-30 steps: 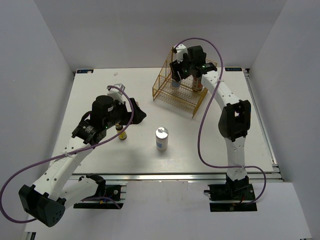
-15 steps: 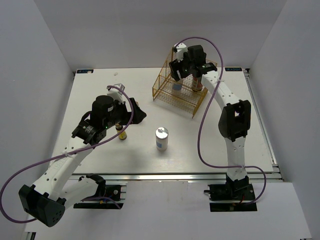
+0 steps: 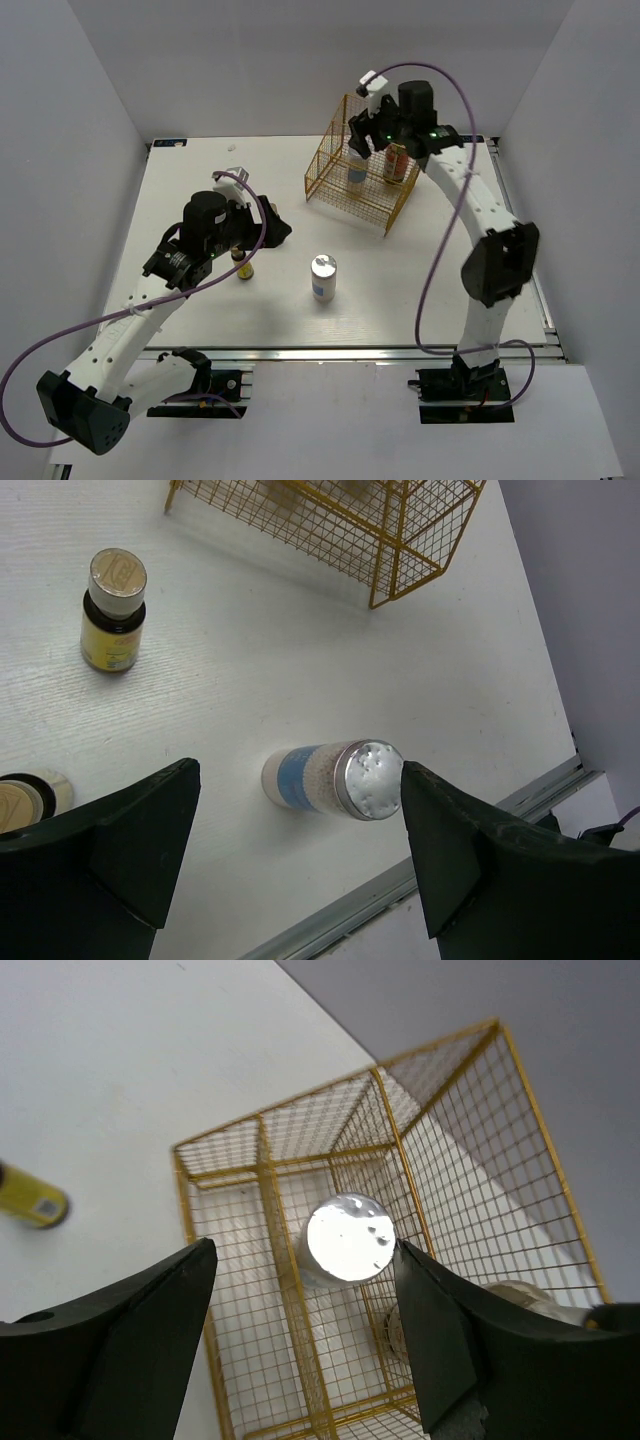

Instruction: Organize the condiment bottles

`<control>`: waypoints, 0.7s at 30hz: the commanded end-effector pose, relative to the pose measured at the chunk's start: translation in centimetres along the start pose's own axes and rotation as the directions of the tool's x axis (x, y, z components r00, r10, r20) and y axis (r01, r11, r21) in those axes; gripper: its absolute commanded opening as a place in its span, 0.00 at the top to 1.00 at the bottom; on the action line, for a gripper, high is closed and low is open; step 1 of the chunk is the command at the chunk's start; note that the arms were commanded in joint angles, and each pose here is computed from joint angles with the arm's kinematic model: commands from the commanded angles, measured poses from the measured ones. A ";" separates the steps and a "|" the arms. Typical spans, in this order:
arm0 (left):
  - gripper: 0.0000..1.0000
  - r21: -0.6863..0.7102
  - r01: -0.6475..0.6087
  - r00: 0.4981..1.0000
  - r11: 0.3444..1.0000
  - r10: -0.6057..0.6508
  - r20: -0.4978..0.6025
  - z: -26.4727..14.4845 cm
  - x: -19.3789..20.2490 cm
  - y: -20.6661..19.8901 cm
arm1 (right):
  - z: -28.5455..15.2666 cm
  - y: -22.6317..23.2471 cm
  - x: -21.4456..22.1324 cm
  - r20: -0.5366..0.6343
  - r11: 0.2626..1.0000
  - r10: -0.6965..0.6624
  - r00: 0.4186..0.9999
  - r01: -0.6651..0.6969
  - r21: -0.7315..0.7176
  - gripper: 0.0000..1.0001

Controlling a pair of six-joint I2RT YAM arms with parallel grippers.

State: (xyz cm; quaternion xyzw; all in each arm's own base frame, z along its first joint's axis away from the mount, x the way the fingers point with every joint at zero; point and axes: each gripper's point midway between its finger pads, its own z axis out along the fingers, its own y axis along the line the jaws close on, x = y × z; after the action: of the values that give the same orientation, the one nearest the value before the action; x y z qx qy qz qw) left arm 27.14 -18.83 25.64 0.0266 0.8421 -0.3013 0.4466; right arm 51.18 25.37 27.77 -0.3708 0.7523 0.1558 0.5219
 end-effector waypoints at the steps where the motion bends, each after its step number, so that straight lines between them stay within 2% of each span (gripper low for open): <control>1: 0.11 0.012 -0.017 0.998 1.000 0.016 0.065 -1.1 -2.0 -0.9 | -7.4 2.9 -7.7 0.246 0.977 -0.167 0.955 0.193 -0.086 0.23; 2: 0.12 0.006 -0.027 0.998 1.000 0.026 0.063 -1.1 -2.1 -0.8 | -8.2 4.3 -7.2 0.268 0.952 -0.227 0.936 0.272 -0.141 0.24; 3: 0.14 -0.001 -0.029 0.998 1.000 0.029 0.058 -1.0 -2.1 -0.7 | -10.1 7.6 -6.1 0.324 0.900 -0.234 0.916 0.330 -0.284 0.25; 4: 0.17 -0.006 -0.032 0.998 0.999 0.033 0.055 -0.9 -2.1 -0.7 | -11.2 9.9 -4.0 0.312 0.859 -0.230 0.922 0.343 -0.381 0.27; 5: 0.20 -0.014 -0.036 0.998 0.999 0.037 0.059 -1.1 -2.4 -0.7 | -12.1 11.5 -2.5 0.362 0.784 -0.312 0.879 0.453 -0.425 0.31; 6: 0.22 -0.019 -0.040 0.998 0.999 0.041 0.054 -1.0 -2.4 -0.6 | -13.9 14.6 -0.6 0.408 0.702 -0.277 0.870 0.473 -0.532 0.43; 7: 0.25 -0.031 -0.042 0.997 0.999 0.044 0.057 -1.2 -2.5 -0.4 | -15.0 16.3 1.8 0.400 0.643 -0.281 0.872 0.481 -0.597 0.57; 8: 0.26 -0.033 -0.044 0.998 0.999 0.045 0.054 -1.3 -2.5 -0.4 | -15.7 17.6 3.1 0.365 0.625 -0.236 0.901 0.428 -0.653 0.57; 9: 0.26 -0.048 -0.043 0.997 0.998 0.045 0.060 -1.4 -2.6 -0.2 | -16.3 19.0 3.8 0.382 0.584 -0.249 0.890 0.452 -0.674 0.66; 10: 0.26 -0.055 -0.042 0.997 0.998 0.046 0.067 -1.7 -2.7 -0.1 | -16.6 20.1 5.6 0.351 0.562 -0.238 0.906 0.423 -0.711 0.67; 11: 0.23 -0.065 -0.041 0.997 0.997 0.046 0.068 -2.0 -2.7 0.1 | -16.9 20.8 6.7 0.326 0.548 -0.232 0.916 0.400 -0.734 0.64; 12: 0.21 -0.084 -0.039 0.996 0.996 0.045 0.078 -2.2 -2.8 0.4 | -17.3 21.5 7.2 0.319 0.540 -0.243 0.916 0.401 -0.740 0.47; 14: 0.17 -0.092 -0.035 0.995 0.995 0.043 0.086 -2.9 -2.7 0.5 | -17.2 22.7 9.7 0.260 0.541 -0.247 0.934 0.355 -0.762 0.25; 15: 0.16 -0.121 -0.030 0.994 0.992 0.043 0.102 -3.2 -2.9 1.1 | -16.7 22.9 9.8 0.257 0.567 -0.284 0.924 0.378 -0.732 0.11; 16: 0.15 -0.124 -0.027 0.993 0.992 0.041 0.109 -3.6 -2.9 1.1 | -16.3 23.5 11.9 0.208 0.579 -0.287 0.935 0.342 -0.740 0.11; 17: 0.14 -0.130 -0.025 0.994 0.991 0.039 0.106 -3.7 -2.7 1.3 | -15.3 23.5 11.7 0.225 0.602 -0.340 0.913 0.395 -0.694 0.11; 20: 0.14 -0.132 -0.014 0.994 0.991 0.028 0.105 -4.2 -2.4 1.4 | -13.9 24.2 13.9 0.125 0.642 -0.343 0.931 0.329 -0.692 0.11; 21: 0.14 -0.134 -0.009 0.995 0.991 0.023 0.102 -4.3 -2.2 1.5 | -13.6 24.9 13.8 0.127 0.634 -0.340 0.932 0.327 -0.700 0.11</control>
State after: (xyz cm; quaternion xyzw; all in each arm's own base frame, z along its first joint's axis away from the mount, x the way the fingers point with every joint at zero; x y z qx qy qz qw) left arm 26.38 -15.62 28.01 -0.0003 0.8367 -0.2490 0.4877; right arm 19.65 26.61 15.82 -0.6798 0.5564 0.3698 0.3027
